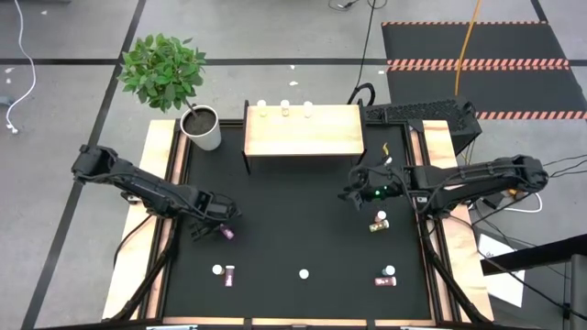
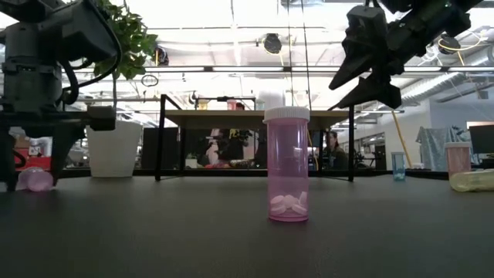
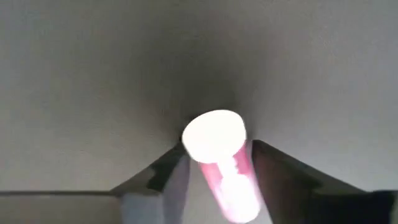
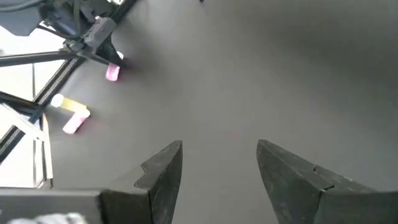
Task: Pick and place medicine bottles onto shelf by color
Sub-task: Put the top pink pill bottle on the shelf
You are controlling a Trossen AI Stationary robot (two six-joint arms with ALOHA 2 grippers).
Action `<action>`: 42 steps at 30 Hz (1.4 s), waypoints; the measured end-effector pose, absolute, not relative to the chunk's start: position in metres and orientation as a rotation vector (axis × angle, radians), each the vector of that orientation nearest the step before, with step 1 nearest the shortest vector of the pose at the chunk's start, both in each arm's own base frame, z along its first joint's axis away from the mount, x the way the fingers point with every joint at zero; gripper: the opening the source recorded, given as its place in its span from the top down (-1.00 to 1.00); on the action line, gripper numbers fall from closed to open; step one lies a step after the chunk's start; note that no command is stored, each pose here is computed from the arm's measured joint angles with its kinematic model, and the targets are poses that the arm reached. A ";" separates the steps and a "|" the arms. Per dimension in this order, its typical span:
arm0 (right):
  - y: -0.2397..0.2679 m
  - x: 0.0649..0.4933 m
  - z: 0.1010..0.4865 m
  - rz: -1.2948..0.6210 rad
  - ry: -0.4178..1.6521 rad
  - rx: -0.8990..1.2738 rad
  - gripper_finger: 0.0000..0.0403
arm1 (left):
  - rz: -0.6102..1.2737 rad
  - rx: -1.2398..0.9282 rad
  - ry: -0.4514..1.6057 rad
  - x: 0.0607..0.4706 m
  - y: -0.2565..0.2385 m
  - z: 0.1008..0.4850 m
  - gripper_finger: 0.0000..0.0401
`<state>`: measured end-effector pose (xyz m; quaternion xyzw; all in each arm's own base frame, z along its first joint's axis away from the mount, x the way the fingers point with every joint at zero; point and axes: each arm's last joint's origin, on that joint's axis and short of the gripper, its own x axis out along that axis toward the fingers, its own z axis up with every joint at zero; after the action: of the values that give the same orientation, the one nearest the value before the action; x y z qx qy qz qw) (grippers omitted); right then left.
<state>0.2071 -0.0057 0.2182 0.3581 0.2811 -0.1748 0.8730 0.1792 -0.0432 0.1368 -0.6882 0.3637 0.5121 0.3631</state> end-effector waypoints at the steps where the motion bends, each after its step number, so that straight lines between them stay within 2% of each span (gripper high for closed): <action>1: -0.008 0.207 0.218 -0.362 0.591 0.749 0.01 | 1.319 -1.773 0.929 0.180 -0.042 0.137 0.22; 6: -0.012 0.207 0.218 -0.372 0.587 0.745 0.01 | 1.300 -1.762 0.925 0.181 -0.039 0.137 0.43; 11: -0.012 0.207 0.218 -0.353 0.595 0.752 0.01 | 1.237 -1.774 0.858 0.187 -0.039 0.138 0.47; 20: -0.012 0.213 0.226 -0.295 0.504 0.749 0.01 | 0.843 -1.857 0.668 0.217 -0.043 0.154 0.43; 25: -0.009 0.222 0.245 -0.053 0.355 0.695 0.01 | 0.597 -1.784 0.505 0.234 -0.039 0.169 0.43; 28: -0.007 0.225 0.256 0.061 0.261 0.641 0.01 | 0.512 -1.758 0.413 0.240 -0.036 0.177 0.43; 33: -0.010 0.226 0.263 0.069 0.188 0.644 0.01 | 0.418 -1.672 0.329 0.252 -0.032 0.198 0.43; 37: -0.015 0.226 0.263 0.046 0.185 0.689 0.00 | 0.347 -1.522 0.270 0.263 -0.027 0.221 0.43; 42: -0.021 0.226 0.275 0.163 0.093 0.695 -0.08 | 0.289 -1.333 0.183 0.276 -0.014 0.252 0.43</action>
<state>0.2260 -0.0206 0.2747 0.3402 0.0454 0.0796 0.9359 0.2755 -0.0143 0.2525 -0.6150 0.0843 0.1336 0.7725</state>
